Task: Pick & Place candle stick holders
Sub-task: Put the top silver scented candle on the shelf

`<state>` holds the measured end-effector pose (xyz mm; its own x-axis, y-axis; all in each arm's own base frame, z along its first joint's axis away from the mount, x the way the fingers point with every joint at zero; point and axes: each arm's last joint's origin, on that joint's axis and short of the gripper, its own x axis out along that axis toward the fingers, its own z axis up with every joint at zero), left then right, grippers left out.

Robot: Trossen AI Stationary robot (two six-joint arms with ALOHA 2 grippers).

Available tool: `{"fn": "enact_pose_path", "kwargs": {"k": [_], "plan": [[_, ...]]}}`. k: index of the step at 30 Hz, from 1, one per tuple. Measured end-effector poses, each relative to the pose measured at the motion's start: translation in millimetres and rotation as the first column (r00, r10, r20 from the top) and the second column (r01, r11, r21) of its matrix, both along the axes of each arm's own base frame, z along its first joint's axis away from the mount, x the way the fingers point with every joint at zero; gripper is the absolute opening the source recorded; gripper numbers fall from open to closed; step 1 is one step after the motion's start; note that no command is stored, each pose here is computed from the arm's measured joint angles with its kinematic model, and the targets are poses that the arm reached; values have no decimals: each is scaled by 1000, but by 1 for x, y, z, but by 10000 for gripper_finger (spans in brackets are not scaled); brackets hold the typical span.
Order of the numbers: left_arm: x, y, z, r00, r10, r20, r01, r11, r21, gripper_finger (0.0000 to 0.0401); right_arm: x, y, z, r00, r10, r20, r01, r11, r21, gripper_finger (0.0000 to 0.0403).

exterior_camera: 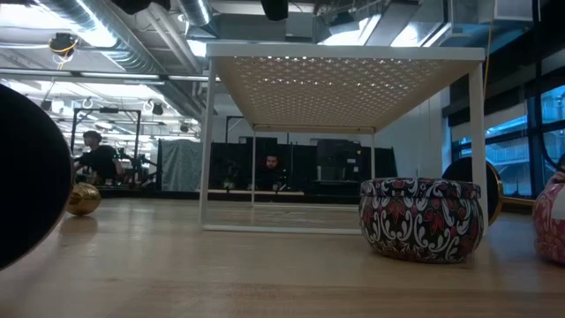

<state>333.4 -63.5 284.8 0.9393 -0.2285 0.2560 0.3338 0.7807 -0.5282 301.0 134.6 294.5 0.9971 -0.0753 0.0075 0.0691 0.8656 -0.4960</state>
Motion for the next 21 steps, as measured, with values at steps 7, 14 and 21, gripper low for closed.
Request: {"fn": "enact_pose_path", "kwargs": {"k": [7,14,21], "plan": [[0,0,0,1000,-2,-5,2,1000,-6,349,1,-1,-1,1000,-4,-2,4,999,45,356],[0,0,-1,1000,-4,-19,4,1000,-12,349,1,-1,-2,1000,-4,-10,5,997,74,356],[0,0,0,998,62,-15,-62,998,-2,381,-1,0,-2,998,-66,-12,67,994,90,356]]}}
